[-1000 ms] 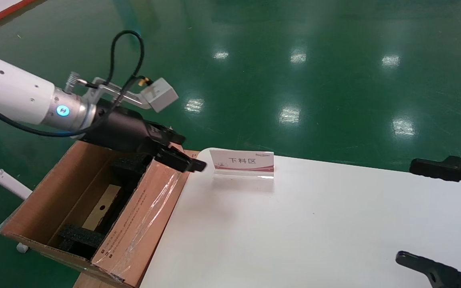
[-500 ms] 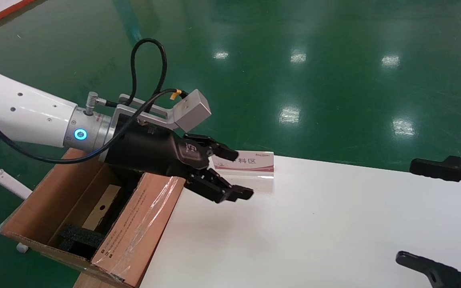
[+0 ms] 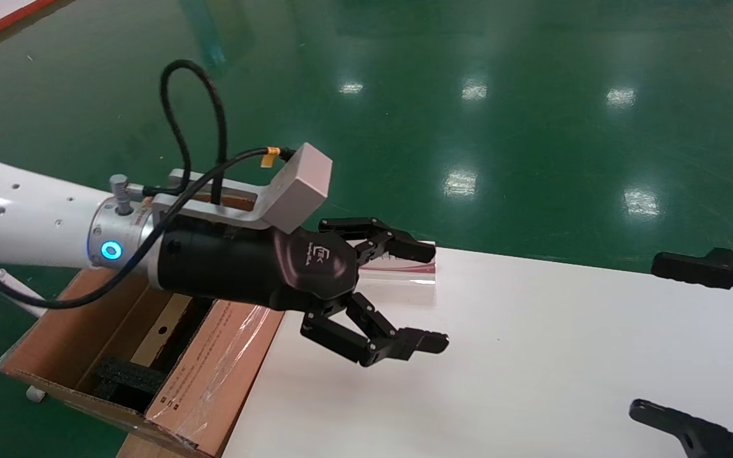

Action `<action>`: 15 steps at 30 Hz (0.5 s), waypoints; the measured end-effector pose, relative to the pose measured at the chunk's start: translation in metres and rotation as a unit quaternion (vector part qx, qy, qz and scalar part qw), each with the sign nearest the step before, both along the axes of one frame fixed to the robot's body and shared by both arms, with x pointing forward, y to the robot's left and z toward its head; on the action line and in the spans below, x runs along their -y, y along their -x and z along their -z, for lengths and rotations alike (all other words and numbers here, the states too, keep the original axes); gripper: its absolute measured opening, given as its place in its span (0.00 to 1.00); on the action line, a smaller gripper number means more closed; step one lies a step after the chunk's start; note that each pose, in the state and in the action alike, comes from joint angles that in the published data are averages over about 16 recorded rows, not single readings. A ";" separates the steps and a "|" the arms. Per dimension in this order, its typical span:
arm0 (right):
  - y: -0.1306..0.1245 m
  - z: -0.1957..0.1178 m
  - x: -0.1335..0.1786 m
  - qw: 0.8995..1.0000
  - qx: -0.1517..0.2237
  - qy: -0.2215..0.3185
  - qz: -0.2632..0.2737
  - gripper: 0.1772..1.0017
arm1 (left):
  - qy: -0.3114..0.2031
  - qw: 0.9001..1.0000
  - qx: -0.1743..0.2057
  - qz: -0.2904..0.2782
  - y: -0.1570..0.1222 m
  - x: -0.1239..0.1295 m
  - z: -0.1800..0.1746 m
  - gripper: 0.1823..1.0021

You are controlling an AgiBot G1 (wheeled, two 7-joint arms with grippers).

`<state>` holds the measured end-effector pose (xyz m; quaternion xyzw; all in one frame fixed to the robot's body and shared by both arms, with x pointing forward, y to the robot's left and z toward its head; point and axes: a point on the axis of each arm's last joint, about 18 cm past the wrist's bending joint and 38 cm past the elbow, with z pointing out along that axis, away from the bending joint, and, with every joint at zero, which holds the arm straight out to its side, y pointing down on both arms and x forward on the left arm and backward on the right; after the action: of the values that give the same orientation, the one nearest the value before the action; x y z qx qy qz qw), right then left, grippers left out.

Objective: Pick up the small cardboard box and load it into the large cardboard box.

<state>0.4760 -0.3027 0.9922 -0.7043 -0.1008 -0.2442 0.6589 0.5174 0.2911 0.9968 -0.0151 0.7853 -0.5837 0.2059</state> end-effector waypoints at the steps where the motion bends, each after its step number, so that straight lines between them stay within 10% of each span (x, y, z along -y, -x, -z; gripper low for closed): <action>1: 0.000 0.000 0.000 1.000 0.000 0.000 0.000 1.00 | 0.005 1.000 0.007 0.008 0.003 0.000 0.000 1.00; 15: 0.000 0.000 0.000 1.000 0.000 0.000 0.000 1.00 | 0.076 0.989 0.104 0.079 0.039 -0.008 0.004 1.00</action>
<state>0.4760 -0.3028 0.9921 -0.7043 -0.1007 -0.2443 0.6589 0.4788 0.2986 0.9926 0.0920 0.7116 -0.6546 0.2381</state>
